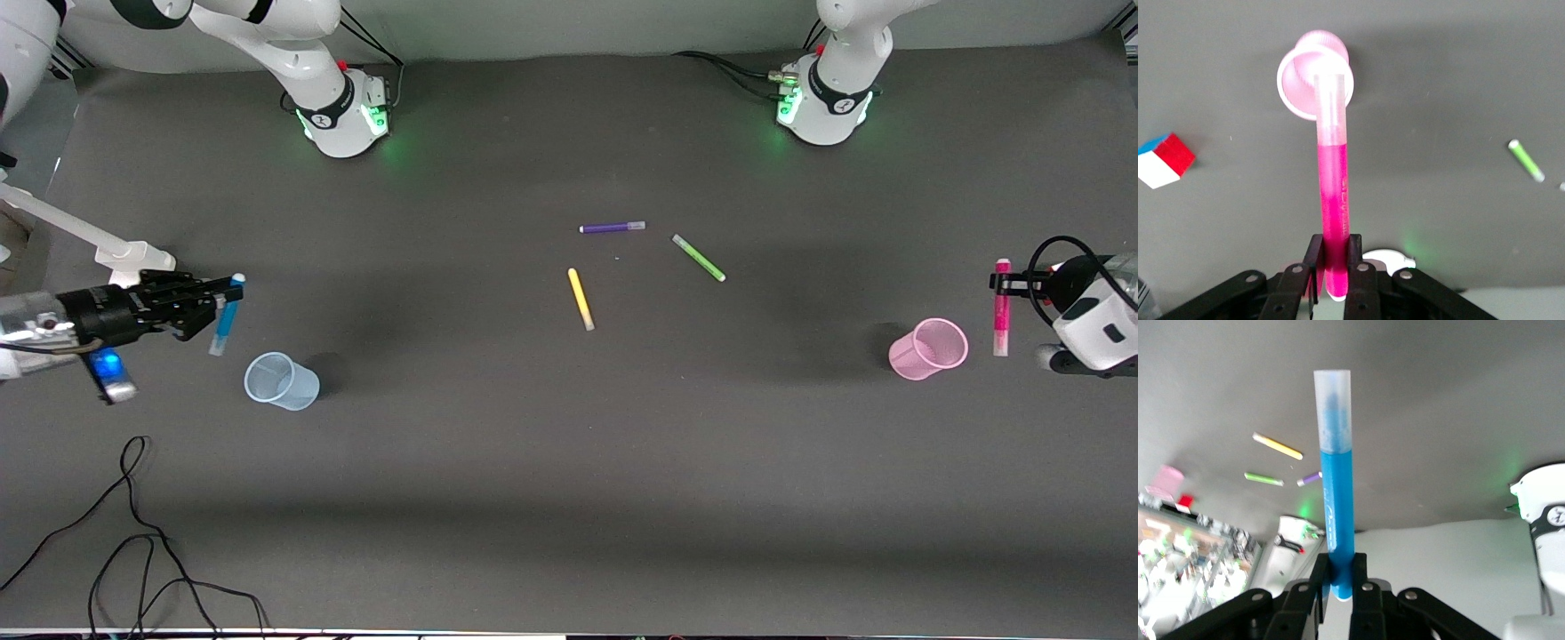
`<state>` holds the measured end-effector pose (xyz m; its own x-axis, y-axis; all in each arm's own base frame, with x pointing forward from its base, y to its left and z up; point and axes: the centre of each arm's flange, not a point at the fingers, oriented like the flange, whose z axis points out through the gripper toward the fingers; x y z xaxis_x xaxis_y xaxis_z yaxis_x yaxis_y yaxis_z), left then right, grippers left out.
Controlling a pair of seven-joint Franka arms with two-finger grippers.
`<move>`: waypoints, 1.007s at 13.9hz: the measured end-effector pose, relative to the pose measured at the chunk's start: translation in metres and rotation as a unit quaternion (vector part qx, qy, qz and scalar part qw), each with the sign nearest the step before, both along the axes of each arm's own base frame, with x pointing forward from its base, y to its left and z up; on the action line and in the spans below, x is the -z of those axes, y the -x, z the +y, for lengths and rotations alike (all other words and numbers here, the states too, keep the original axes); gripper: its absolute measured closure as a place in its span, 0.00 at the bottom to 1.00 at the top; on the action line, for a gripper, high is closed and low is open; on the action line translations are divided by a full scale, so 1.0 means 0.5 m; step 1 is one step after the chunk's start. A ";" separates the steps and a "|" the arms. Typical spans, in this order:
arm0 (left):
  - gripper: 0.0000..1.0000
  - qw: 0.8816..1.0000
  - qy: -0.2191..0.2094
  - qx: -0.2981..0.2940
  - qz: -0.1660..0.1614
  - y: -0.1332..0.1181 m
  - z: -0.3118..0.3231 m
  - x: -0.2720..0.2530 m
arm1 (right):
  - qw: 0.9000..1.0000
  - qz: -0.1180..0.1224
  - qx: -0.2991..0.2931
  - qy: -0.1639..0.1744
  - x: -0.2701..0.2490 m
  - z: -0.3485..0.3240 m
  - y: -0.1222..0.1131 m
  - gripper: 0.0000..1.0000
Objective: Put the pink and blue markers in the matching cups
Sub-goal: 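Lift the blue marker toward the blue cup while the left gripper carries pink, then lower the blue marker into the blue cup while the left gripper drops pink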
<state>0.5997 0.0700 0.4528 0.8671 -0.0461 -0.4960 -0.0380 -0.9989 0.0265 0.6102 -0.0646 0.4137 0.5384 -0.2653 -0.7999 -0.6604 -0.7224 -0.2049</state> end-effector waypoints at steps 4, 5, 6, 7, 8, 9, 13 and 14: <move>0.82 0.997 -0.013 0.008 0.071 -0.005 0.023 0.101 | 0.999 0.002 -0.019 -0.043 0.091 -0.051 0.025 0.83; 0.82 0.996 -0.017 0.012 0.088 -0.007 0.026 0.131 | 0.999 0.001 -0.018 -0.048 0.103 -0.063 0.026 0.83; 0.82 0.994 -0.020 0.016 0.105 -0.007 0.028 0.161 | 0.998 -0.002 -0.019 -0.054 0.115 -0.071 0.027 0.83; 0.82 0.992 -0.022 0.020 0.120 -0.007 0.029 0.190 | 0.998 -0.005 -0.021 -0.057 0.128 -0.074 0.025 0.83; 0.82 0.991 -0.022 0.022 0.132 -0.009 0.030 0.215 | 0.998 -0.010 -0.022 -0.058 0.140 -0.076 0.022 0.83; 0.82 0.989 -0.021 0.024 0.141 -0.013 0.030 0.236 | 0.998 -0.014 -0.023 -0.059 0.154 -0.076 0.018 0.83; 0.82 0.986 -0.026 0.037 0.162 -0.028 0.022 0.303 | 0.998 -0.017 -0.018 -0.056 0.224 -0.082 0.007 0.83; 0.82 0.984 -0.028 0.042 0.168 -0.028 0.017 0.319 | 0.998 -0.017 -0.018 -0.056 0.240 -0.083 0.005 0.83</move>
